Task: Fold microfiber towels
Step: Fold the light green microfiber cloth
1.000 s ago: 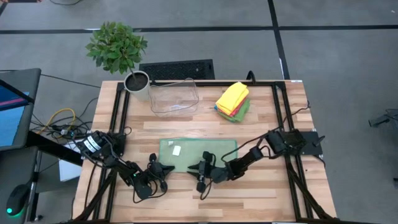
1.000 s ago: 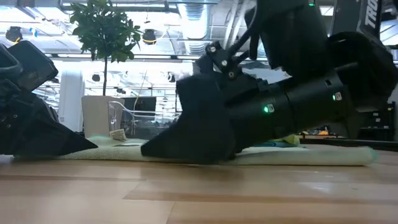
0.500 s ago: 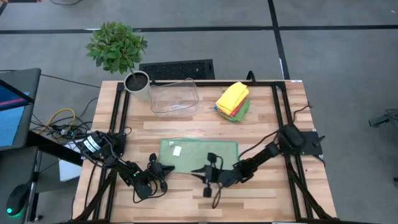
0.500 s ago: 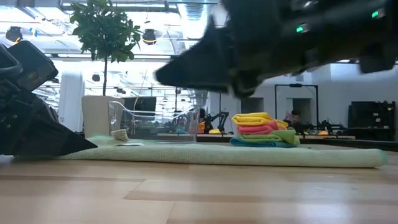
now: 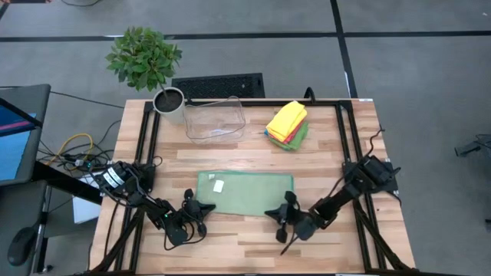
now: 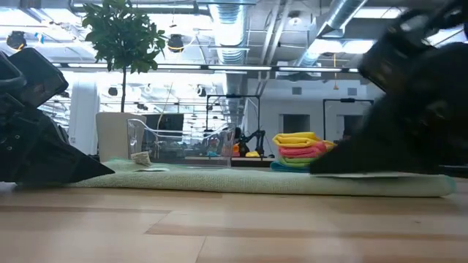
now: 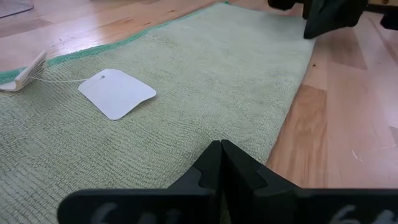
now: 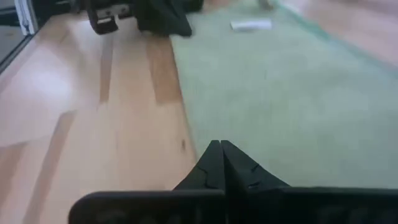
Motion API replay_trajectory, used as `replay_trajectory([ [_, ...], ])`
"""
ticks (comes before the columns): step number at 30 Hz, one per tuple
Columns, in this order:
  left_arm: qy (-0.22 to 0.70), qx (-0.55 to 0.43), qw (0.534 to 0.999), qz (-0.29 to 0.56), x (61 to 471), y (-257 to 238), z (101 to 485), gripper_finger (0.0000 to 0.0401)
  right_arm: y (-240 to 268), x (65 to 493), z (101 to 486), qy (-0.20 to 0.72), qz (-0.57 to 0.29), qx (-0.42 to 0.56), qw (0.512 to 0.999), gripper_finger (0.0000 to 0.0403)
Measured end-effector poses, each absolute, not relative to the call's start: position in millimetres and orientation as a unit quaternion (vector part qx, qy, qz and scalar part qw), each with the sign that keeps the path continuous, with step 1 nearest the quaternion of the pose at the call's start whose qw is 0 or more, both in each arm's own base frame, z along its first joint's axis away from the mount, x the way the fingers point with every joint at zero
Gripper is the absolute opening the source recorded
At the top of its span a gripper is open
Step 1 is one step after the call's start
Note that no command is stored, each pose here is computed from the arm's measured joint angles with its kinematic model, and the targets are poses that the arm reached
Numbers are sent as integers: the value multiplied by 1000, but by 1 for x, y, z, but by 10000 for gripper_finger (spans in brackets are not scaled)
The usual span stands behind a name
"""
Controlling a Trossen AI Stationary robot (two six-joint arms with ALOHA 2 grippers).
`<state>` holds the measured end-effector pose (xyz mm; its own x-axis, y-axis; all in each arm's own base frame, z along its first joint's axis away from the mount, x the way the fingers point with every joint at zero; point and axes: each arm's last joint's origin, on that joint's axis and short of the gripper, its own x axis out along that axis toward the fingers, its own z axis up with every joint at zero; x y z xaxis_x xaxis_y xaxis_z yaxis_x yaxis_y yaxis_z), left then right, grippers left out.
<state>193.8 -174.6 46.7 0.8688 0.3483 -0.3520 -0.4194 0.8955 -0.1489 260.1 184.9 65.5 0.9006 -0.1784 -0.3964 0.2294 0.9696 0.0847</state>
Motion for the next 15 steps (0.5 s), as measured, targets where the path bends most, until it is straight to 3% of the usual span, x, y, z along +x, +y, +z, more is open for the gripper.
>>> replay_trajectory([
  [7, 159, -111, 960, 201, 194, -175, 47, 0, 188, 229, 51, 211, -138, 89, 964, 6],
  [15, 157, -113, 960, 203, 194, -175, 47, 0, 187, 222, 47, 222, -164, 82, 958, 11],
])
